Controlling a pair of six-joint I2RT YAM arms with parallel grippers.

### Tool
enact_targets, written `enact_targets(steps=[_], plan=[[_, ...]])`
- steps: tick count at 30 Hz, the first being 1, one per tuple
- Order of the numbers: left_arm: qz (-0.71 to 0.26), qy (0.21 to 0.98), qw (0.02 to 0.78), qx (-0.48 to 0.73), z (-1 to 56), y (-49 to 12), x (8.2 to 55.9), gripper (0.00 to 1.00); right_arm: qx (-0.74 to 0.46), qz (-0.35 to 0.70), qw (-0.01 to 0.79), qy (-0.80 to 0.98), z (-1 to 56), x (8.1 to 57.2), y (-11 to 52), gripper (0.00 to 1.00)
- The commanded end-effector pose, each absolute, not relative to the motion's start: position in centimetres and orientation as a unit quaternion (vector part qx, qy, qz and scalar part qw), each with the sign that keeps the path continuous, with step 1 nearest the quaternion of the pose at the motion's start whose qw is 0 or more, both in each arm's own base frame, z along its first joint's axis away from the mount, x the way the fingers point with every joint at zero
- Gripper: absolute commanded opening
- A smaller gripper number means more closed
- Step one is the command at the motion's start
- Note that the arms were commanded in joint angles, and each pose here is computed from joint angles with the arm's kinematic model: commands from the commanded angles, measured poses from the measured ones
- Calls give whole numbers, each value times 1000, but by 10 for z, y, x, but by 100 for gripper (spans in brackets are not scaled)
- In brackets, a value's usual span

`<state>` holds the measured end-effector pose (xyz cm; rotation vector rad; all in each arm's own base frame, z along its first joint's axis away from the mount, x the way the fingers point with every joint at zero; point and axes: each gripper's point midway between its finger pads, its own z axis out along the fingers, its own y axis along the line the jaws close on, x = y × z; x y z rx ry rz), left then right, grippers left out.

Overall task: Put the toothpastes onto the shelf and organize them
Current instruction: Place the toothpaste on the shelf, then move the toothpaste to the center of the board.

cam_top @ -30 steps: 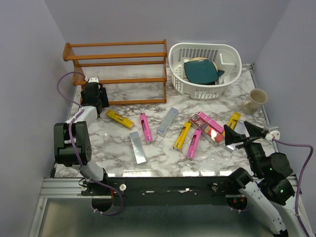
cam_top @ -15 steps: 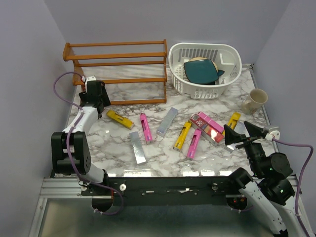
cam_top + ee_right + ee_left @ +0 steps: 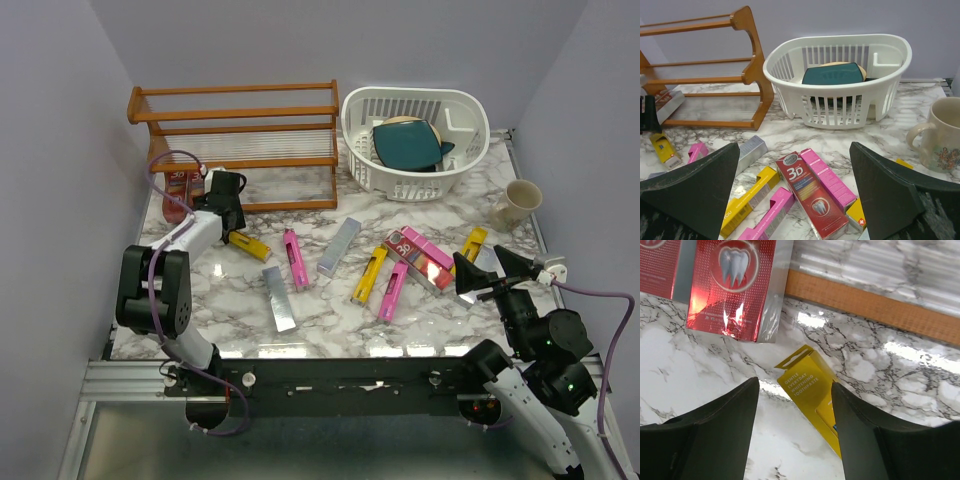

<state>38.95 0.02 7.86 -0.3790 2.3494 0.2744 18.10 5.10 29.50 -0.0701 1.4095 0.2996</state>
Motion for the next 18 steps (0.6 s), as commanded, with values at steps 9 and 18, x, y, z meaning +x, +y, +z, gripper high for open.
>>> enact_targets(steps=[9,18], plan=[[177,902,369,-139,71,23,406,70,14,181,823,538,336,129,15,100],[179,892,391,-141,79,39,415,71,14,182,824,537,336,128,14,100]])
